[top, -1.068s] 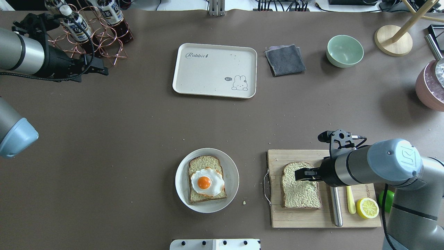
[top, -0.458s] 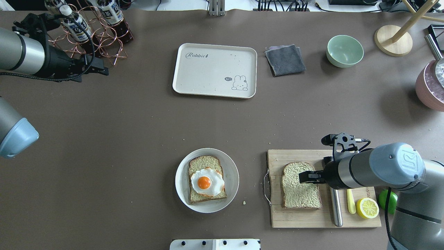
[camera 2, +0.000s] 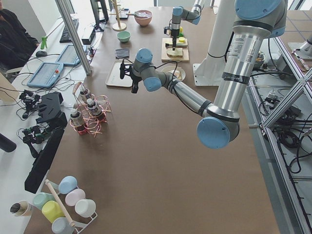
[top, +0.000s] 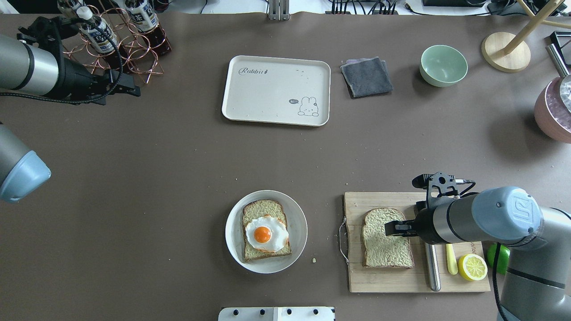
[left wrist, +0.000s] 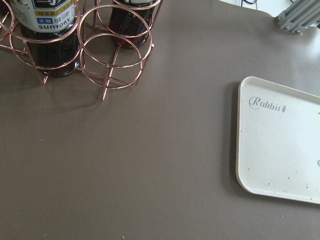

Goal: Make sandwich and place on tray
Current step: 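Grasp the bread slice with the right gripper and lift it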

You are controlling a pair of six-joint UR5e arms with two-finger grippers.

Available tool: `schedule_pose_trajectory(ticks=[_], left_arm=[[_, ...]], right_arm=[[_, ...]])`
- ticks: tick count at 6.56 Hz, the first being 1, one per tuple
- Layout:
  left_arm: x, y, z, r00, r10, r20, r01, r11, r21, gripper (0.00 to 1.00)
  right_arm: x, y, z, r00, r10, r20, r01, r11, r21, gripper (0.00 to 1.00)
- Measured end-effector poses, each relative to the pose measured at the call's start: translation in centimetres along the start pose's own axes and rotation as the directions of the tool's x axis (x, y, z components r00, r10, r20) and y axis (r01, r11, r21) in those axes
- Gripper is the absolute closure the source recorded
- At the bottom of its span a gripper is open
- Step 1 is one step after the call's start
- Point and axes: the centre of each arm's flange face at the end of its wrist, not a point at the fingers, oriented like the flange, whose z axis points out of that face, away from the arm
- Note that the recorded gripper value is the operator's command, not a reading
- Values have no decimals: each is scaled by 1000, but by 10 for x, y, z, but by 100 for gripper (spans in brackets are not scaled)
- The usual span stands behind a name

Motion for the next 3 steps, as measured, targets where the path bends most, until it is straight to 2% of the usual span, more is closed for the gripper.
schedule_pose_trajectory(ticks=[1,2,3], left_arm=[[0,0,0,1000,1,0,-1,1000,0,3],[0,0,0,1000,1,0,-1,1000,0,3],[1,0,0,1000,2,-1,-2,1000,0,3]], right_arm=[[0,1,2,1000,-2,-5,2,1000,6,36],[1,2,5,1000,-4,-10,4,1000,10,45],[2,2,6,1000,-4,-15,4,1000,15,77]])
